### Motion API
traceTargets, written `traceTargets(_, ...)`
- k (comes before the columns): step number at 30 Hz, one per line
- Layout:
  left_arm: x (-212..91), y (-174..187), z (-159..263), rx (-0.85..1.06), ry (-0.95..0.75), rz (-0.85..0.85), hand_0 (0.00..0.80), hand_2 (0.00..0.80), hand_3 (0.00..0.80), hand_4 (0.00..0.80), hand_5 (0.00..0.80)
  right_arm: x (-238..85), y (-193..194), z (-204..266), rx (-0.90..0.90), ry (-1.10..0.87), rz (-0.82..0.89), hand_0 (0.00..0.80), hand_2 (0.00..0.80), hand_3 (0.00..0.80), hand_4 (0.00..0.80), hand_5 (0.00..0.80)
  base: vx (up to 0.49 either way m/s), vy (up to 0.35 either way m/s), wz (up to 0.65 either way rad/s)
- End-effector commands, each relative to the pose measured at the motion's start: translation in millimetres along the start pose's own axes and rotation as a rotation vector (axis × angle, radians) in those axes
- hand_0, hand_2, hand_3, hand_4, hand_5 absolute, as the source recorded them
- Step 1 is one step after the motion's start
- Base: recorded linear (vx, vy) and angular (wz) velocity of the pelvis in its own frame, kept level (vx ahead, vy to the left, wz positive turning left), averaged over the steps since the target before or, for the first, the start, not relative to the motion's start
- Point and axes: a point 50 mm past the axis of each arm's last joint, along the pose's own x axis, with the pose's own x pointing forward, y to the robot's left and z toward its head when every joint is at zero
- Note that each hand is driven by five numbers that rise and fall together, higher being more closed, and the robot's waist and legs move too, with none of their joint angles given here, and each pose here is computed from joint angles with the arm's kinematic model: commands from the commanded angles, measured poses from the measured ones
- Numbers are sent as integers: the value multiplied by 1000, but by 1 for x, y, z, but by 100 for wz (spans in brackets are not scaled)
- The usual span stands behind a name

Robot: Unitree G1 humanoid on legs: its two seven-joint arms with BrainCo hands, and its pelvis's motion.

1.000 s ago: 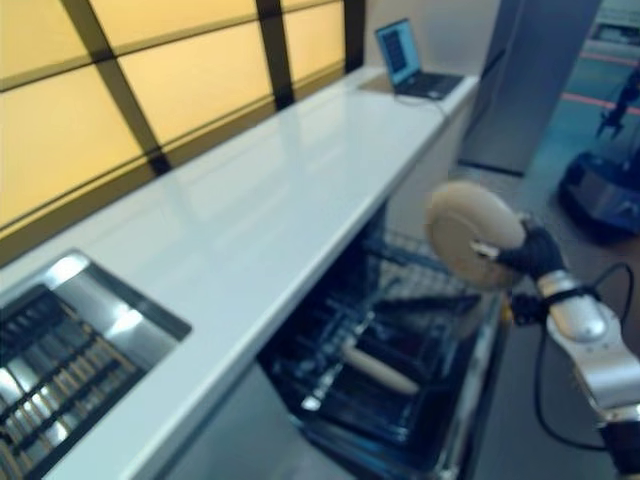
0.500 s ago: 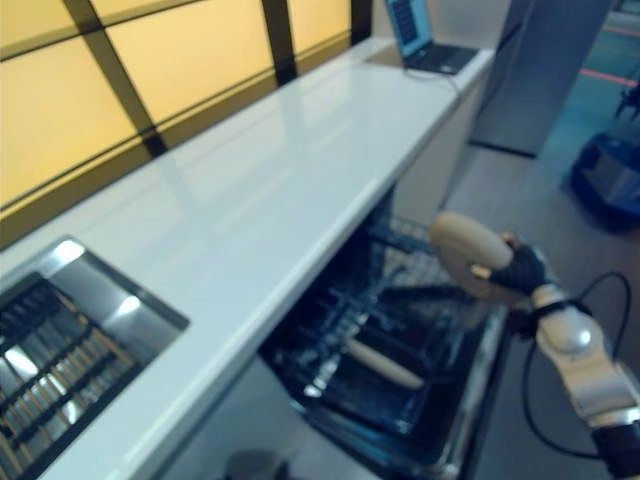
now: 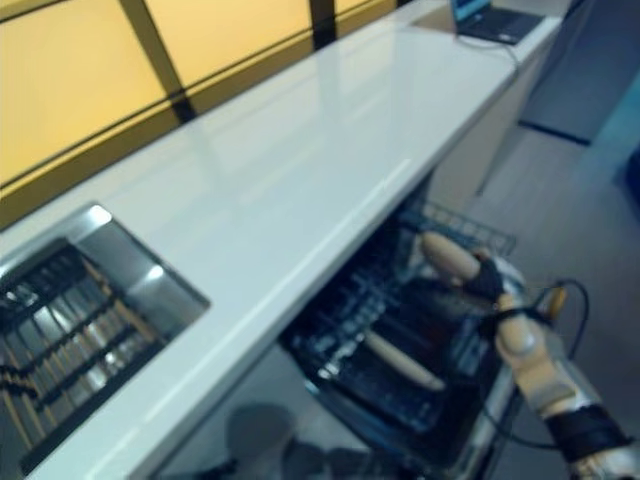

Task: Take plates into dishwasher

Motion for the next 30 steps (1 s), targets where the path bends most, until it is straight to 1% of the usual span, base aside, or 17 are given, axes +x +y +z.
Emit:
traceTargets(1, 4, 33, 31, 111, -68, 76, 0, 0, 0, 0, 0, 21, -19, 34, -13, -112, -171, 800, 800, 800, 800, 800, -38, -28, 8)
traceTargets(9, 7, 33, 50, 143, -110, 73, 0, 0, 0, 0, 0, 31, -9, 40, -102, -117, -194, 800, 800, 800, 800, 800, -32, -24, 4)
traceTargets(21, 7, 37, 64, 166, -138, 68, 0, 0, 0, 0, 0, 45, -2, 27, -132, -6, -171, 800, 800, 800, 800, 800, -28, -20, 5)
traceTargets(30, 8, 40, 78, 178, -171, 69, 0, 0, 0, 0, 0, 53, -11, 15, -182, 81, -203, 800, 800, 800, 800, 800, -38, -8, 6)
